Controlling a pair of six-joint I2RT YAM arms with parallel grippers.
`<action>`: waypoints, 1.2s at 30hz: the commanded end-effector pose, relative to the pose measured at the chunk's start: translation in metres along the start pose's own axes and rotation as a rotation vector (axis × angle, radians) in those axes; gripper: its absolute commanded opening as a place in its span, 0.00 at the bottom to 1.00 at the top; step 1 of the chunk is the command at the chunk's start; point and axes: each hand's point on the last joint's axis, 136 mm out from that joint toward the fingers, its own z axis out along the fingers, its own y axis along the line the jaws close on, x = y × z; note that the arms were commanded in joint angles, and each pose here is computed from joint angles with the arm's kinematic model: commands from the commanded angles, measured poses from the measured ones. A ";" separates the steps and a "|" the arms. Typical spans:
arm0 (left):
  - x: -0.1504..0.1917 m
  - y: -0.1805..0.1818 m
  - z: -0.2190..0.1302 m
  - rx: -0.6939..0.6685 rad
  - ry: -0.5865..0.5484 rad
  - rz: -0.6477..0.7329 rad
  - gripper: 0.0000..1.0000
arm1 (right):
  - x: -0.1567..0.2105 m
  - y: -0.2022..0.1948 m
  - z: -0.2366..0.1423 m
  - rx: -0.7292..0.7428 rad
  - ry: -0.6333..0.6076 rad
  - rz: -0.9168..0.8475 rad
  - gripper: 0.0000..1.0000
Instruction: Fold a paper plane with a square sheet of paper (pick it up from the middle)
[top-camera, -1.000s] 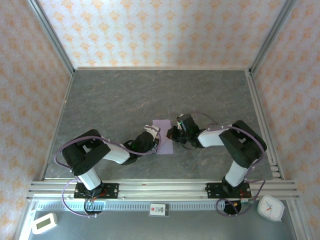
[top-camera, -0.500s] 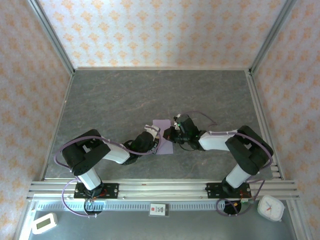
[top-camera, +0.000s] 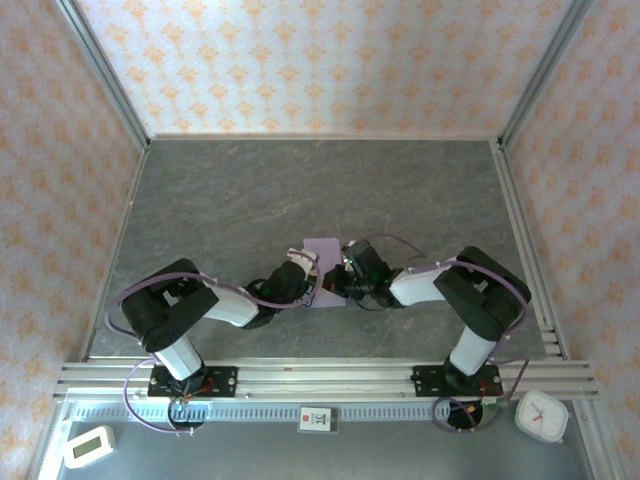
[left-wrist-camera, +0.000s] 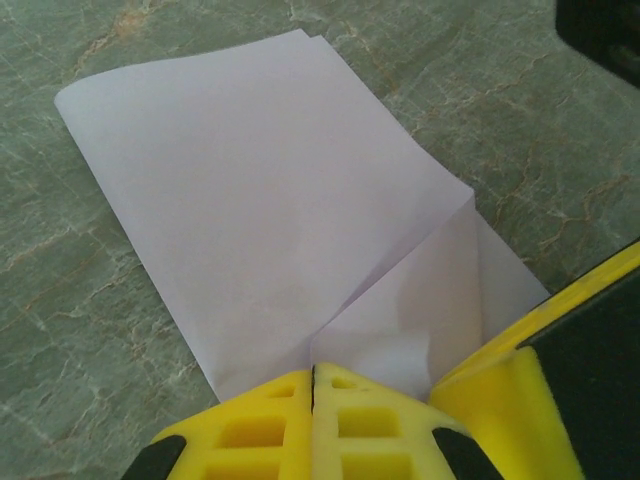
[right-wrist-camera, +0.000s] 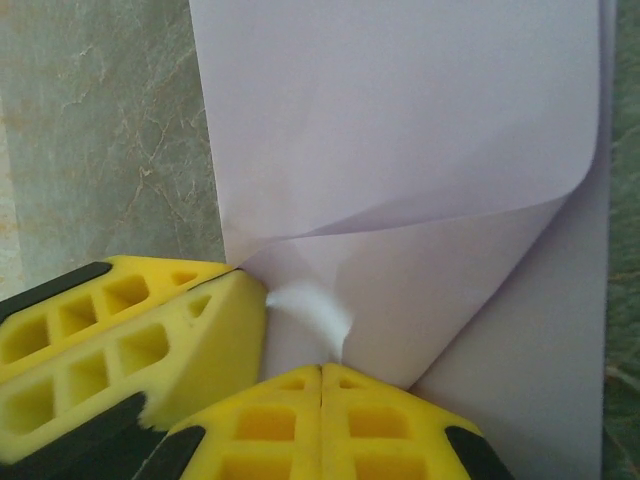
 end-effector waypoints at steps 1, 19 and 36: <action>-0.018 0.001 -0.013 0.021 -0.037 -0.052 0.00 | 0.009 -0.021 0.001 0.053 0.009 0.031 0.00; -0.010 -0.053 -0.060 0.303 -0.052 -0.123 0.00 | 0.015 -0.032 0.001 0.065 0.009 0.060 0.00; 0.006 -0.056 -0.030 0.247 0.009 -0.075 0.00 | 0.014 -0.031 0.001 0.064 0.006 0.065 0.00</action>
